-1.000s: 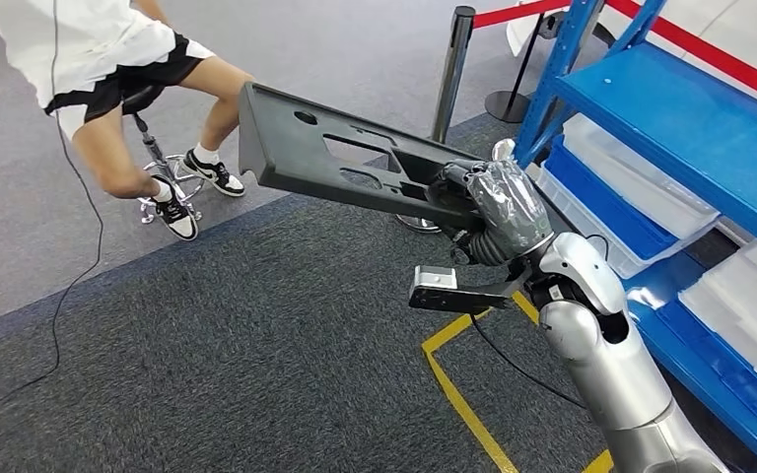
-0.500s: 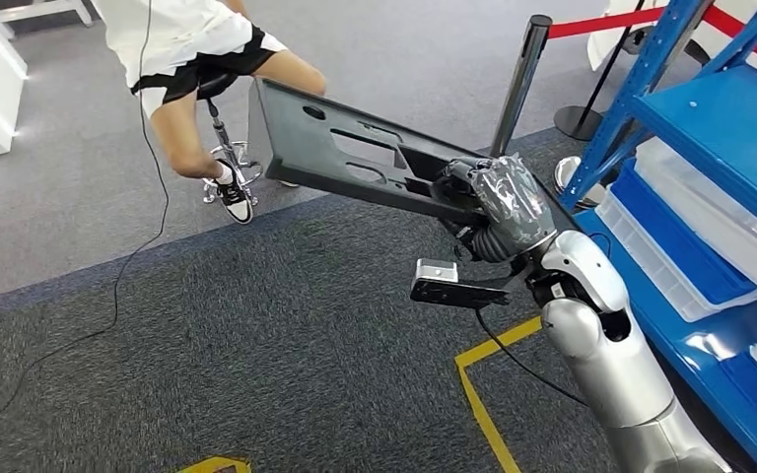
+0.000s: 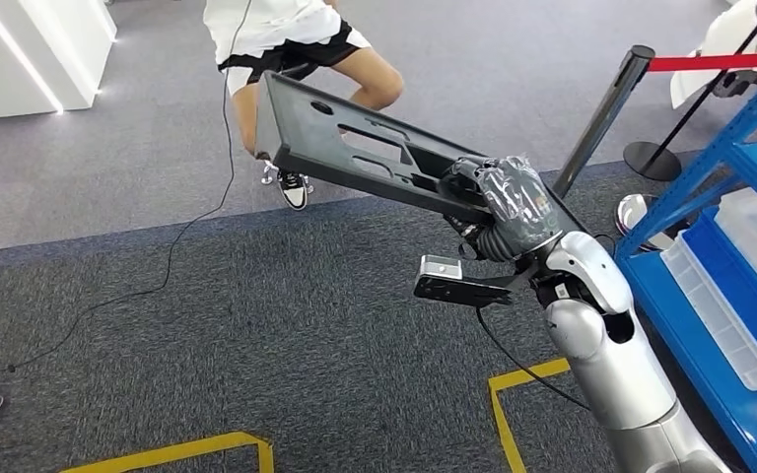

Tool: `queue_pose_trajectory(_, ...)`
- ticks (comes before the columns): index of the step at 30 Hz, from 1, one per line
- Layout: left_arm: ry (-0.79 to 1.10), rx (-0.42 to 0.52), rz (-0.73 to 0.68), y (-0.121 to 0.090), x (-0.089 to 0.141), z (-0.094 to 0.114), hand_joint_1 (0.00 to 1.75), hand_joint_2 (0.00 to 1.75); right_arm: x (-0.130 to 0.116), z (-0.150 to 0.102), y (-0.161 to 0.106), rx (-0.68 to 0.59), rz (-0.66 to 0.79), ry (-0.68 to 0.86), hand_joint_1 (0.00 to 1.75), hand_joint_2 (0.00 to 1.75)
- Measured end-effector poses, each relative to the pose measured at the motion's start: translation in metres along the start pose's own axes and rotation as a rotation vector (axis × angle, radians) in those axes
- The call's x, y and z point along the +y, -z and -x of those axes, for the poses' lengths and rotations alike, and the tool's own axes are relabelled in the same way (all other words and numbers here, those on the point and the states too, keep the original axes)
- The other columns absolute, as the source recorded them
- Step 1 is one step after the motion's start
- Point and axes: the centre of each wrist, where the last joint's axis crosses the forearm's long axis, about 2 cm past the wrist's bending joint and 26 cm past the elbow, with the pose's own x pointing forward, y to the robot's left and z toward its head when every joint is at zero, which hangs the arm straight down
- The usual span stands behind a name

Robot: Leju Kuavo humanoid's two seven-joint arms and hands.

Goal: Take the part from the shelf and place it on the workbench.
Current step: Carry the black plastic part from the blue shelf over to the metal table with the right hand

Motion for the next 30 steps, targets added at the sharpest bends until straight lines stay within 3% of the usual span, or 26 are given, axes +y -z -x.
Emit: queue_pose_trajectory(30,-0.016,-0.001,0.016,0.0,-0.001,-0.002,0.0,1.75,-0.011,0.002,0.006,-0.009,0.019,-0.021,1.75,1.75)
